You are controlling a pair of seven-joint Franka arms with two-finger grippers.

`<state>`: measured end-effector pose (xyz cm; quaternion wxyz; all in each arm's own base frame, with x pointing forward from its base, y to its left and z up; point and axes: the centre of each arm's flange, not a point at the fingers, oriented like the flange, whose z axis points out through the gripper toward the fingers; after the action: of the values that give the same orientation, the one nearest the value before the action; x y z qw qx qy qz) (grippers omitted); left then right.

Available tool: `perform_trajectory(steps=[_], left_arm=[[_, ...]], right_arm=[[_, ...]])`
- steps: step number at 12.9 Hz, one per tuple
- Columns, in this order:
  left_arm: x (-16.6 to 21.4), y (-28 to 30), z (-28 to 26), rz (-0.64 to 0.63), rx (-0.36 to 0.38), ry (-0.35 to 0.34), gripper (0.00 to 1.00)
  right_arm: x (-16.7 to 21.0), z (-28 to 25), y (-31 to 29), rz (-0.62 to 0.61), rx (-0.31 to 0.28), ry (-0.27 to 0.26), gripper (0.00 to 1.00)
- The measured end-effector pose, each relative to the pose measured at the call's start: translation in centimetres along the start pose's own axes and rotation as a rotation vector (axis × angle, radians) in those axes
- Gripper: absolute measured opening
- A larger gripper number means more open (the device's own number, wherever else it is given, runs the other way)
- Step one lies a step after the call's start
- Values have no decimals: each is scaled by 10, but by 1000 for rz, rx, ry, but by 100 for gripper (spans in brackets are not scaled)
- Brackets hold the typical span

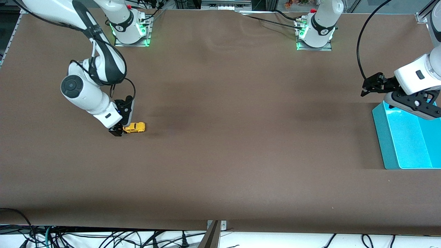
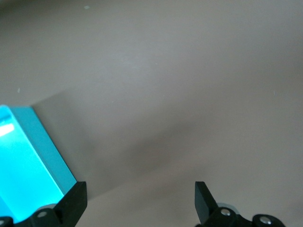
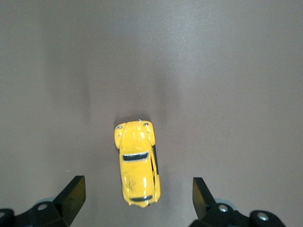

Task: Wind and store yellow beetle car
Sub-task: 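Reach the right gripper down over the yellow beetle car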

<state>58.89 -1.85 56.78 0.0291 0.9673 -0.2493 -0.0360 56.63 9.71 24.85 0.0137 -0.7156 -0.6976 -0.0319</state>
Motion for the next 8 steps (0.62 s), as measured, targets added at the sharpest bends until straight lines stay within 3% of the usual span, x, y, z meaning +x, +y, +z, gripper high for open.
perform_trajectory(steps=[4, 8], left_arm=[[10, -7, 27, 296, -30, -34, 100], [14, -10, 36, 348, -41, -44, 100]], right_arm=[[-5, 30, -11, -47, -43, 0, 100], [-15, 39, -16, -64, -61, -8, 99]])
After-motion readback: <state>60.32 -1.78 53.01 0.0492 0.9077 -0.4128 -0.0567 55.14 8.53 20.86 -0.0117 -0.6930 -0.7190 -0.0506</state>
